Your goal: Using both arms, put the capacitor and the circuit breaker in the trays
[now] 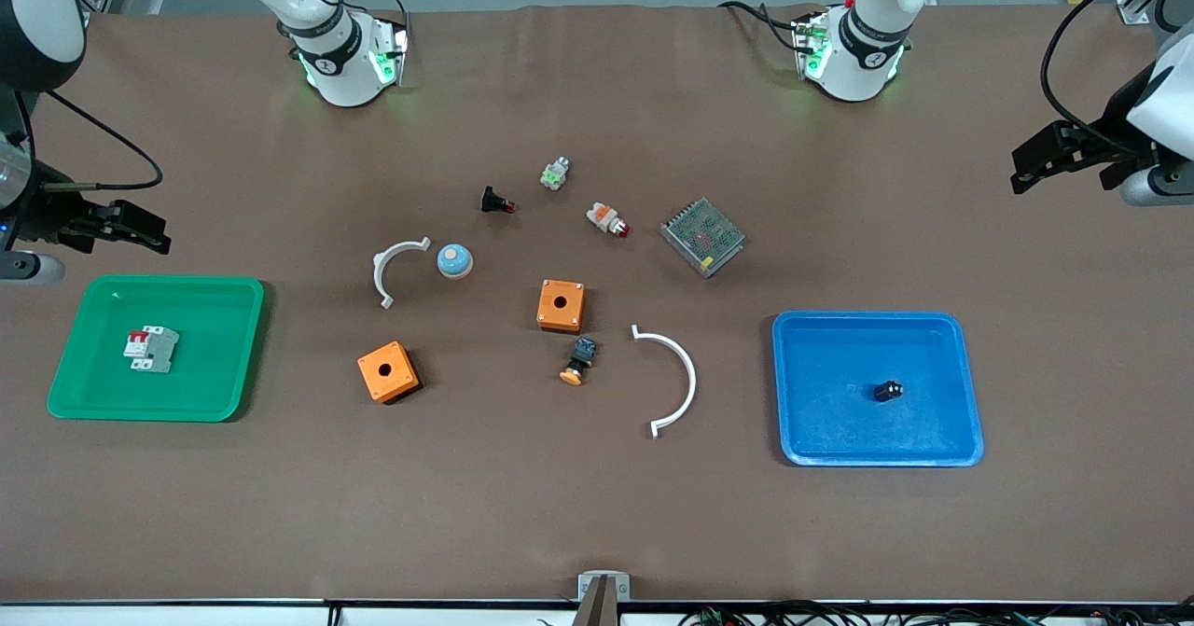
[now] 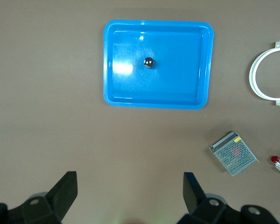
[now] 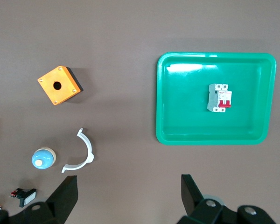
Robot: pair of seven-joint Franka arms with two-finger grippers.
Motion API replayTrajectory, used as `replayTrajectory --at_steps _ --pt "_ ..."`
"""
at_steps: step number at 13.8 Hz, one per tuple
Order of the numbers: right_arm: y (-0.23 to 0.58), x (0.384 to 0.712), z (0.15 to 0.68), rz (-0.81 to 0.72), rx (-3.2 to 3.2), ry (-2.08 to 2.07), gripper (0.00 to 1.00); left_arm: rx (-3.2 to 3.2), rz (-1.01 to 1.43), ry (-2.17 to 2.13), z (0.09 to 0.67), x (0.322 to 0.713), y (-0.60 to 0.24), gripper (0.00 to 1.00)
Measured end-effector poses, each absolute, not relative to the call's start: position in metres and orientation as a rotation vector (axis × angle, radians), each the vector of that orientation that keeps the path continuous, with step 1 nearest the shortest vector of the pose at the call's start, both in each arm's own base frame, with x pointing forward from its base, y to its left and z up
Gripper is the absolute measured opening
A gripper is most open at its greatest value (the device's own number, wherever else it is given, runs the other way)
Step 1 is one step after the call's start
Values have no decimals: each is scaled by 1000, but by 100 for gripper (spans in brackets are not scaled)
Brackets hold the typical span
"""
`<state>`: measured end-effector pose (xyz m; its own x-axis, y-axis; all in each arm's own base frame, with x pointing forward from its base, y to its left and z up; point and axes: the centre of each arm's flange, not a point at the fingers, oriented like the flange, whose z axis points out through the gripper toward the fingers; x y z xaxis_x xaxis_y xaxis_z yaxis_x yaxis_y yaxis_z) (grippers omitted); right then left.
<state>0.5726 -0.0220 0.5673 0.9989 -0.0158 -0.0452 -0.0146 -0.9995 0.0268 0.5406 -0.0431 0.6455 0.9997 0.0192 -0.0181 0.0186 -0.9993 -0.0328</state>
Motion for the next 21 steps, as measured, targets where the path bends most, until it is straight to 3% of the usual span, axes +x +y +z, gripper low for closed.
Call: replayTrajectory --at_steps 21 --pt "-16 578 618 98 3140 -124 99 -3108 42 -11 645 539 -49 100"
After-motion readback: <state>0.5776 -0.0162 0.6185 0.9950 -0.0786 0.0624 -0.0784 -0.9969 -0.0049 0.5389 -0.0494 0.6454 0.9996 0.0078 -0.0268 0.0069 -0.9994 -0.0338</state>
